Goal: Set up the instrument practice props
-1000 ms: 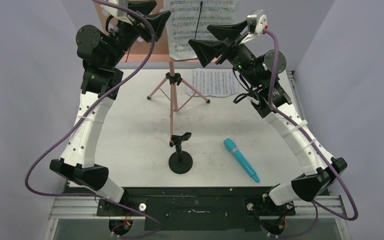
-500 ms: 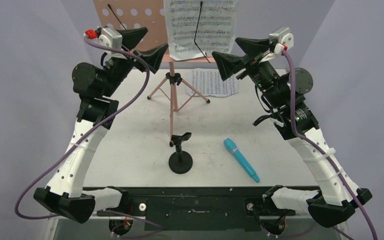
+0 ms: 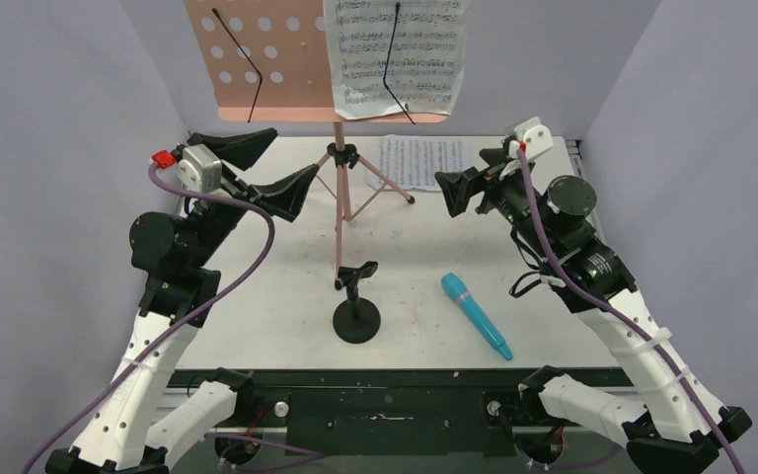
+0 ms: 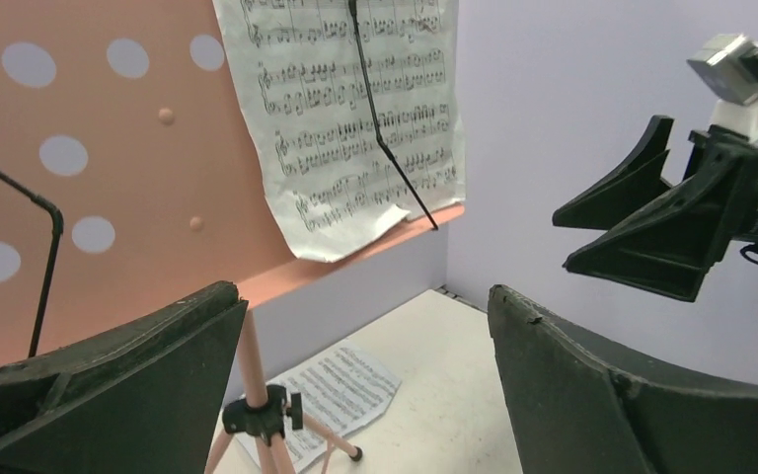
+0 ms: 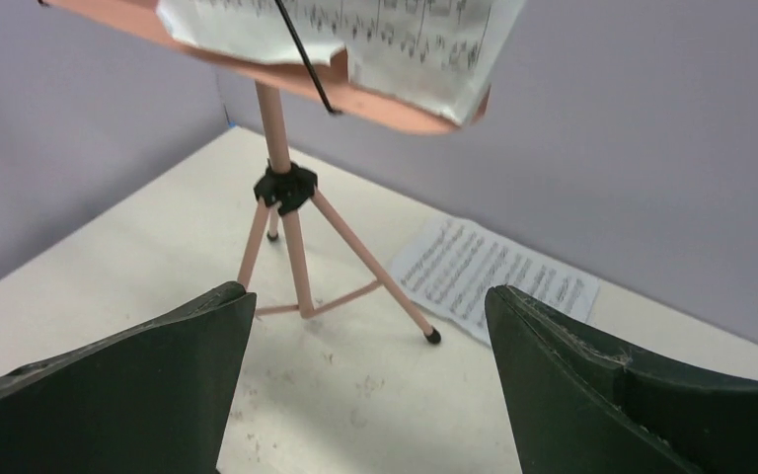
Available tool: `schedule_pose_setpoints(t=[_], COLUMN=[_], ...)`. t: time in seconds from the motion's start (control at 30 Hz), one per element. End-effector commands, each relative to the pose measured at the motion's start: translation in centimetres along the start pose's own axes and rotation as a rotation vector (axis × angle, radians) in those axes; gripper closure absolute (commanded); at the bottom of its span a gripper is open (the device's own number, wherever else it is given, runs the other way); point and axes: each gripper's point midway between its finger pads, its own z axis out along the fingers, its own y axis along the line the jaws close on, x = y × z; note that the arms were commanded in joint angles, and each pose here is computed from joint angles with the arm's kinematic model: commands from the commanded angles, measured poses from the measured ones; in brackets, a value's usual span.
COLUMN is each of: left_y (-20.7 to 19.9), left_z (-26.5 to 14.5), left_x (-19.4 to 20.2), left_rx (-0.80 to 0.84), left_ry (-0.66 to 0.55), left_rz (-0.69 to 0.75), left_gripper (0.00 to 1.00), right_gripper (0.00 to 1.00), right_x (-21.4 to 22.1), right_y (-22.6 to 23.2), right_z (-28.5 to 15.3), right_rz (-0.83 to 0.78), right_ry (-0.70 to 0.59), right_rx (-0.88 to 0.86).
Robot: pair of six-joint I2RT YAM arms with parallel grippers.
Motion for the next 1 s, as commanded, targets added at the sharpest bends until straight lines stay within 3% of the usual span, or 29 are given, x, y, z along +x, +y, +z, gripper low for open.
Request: schedule_pose_setpoints(t=[0.0, 0.23, 0.47, 0.7, 0.97], left_y=[-0.3, 0.5, 2.5, 5.2, 7.8], left_z=[-2.0, -4.6, -6.2, -7.4, -10.2], left_x=[2.1, 8.1, 13.7, 17.7, 22.1], left_rx=[-0.022, -0.097, -0.230, -0.399, -0.610], left_ry=[0.056, 0.167, 0.280, 0.379, 0.490], left_rz=[-0.050, -0.160, -0.247, -0.292, -0.349], left_gripper=[0.06, 0.05, 0.03, 0.03, 0.03], right_gripper=[0.10, 0.10, 0.10, 0.10, 0.10], right_x=[3.3, 12.0, 17.1, 22.5, 26.8], right_y=[-0.7, 0.0, -1.5, -5.5, -8.4], right_z=[-1.0, -0.7, 1.0, 4.0, 7.5], right_rz=[0.024, 0.073, 0.167, 0.580, 0.809], right_ry=[0.071, 0.277, 0.393, 0.454, 0.493], right_rx=[0.042, 0.022, 0.101, 0.210, 0.303])
